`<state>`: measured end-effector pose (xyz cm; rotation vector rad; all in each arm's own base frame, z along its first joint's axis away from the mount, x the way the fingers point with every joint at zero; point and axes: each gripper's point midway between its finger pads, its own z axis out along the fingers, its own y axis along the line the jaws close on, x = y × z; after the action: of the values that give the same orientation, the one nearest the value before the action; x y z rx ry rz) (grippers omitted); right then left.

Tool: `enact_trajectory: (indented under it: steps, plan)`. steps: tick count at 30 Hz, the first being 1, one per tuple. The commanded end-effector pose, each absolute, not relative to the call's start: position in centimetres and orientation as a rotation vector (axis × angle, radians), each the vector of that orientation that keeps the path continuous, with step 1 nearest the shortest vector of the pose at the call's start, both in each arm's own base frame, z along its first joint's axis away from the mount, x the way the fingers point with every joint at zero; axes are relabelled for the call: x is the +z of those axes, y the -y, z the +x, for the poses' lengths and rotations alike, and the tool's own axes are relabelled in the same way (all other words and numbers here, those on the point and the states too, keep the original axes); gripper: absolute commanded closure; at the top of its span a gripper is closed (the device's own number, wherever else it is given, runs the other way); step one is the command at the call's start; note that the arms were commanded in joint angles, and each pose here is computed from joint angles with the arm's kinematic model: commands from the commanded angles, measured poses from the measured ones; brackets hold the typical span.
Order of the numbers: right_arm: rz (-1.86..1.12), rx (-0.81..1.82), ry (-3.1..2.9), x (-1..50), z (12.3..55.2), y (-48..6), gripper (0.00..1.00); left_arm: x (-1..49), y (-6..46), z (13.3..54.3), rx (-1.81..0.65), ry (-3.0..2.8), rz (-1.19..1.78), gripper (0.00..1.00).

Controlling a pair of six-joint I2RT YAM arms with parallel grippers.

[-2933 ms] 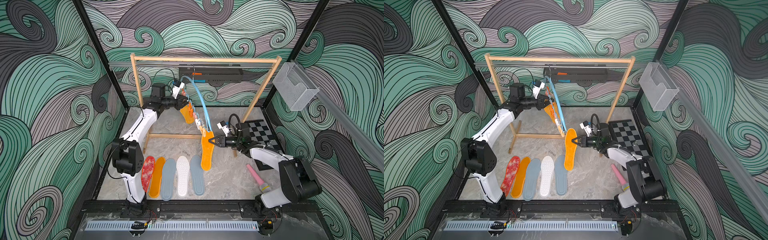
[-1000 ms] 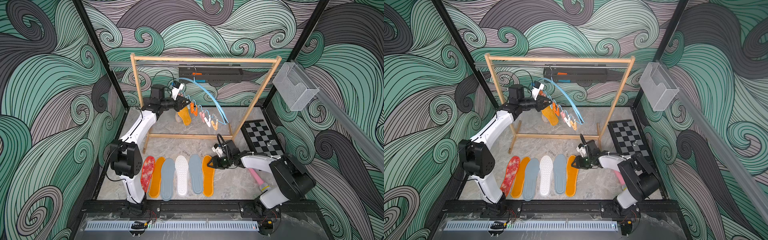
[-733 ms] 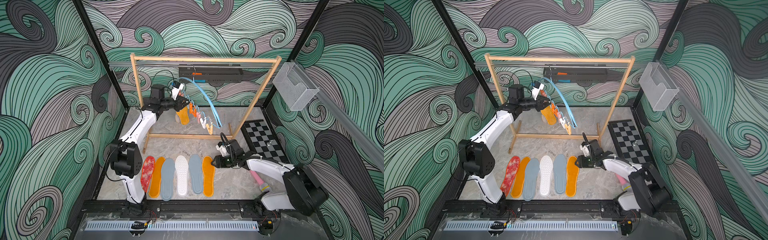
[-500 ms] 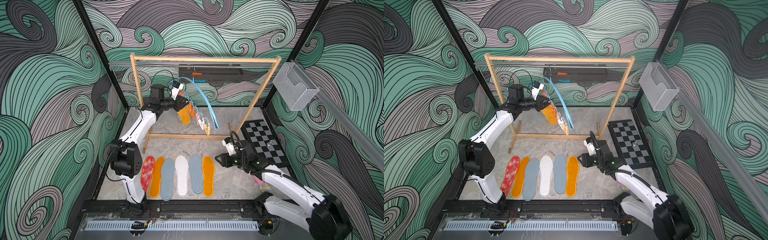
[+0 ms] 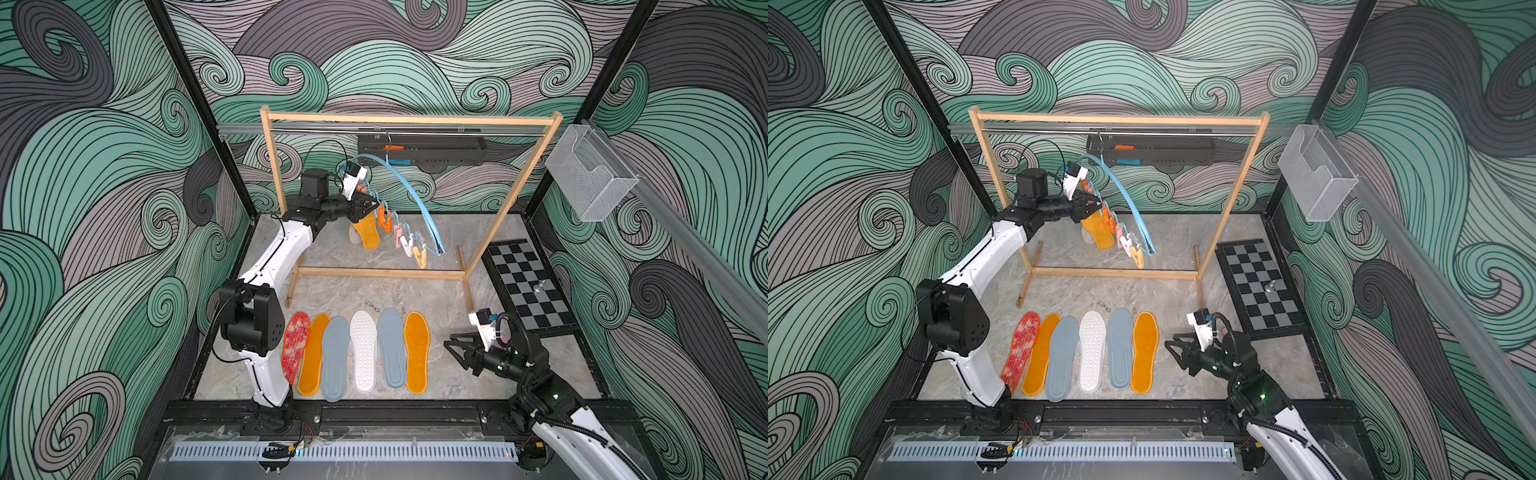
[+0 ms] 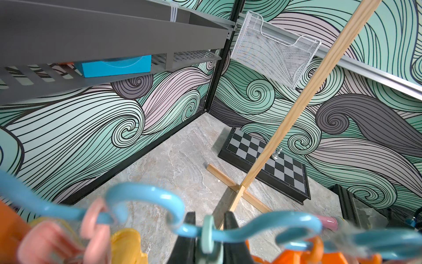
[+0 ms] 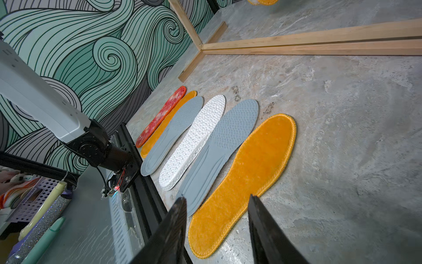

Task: Take the shoe insoles off the hanger
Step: Place the insole at the center of the board, then remove the insole from the hanger.

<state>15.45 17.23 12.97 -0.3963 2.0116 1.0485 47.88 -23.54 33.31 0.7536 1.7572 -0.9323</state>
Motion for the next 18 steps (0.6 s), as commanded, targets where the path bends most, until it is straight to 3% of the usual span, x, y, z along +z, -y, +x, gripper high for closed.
enact_trajectory:
  steps: [1,10,16,18]
  plan:
    - [-0.425,1.099,-1.937,14.22,14.85,-17.63,0.54,32.32,22.96,47.92,-0.923,-1.798,0.737,1.00]
    - [-0.414,1.089,-1.959,13.81,15.02,-17.57,0.55,32.36,22.92,47.94,-0.924,-1.803,0.729,0.99]
    - [-0.414,1.089,-1.953,13.84,14.99,-17.55,0.55,32.14,22.39,47.80,-0.873,-1.822,0.696,0.53]
    - [-0.414,1.089,-1.952,13.86,14.98,-17.54,0.55,31.86,22.18,47.40,-0.864,-1.828,0.685,0.46]
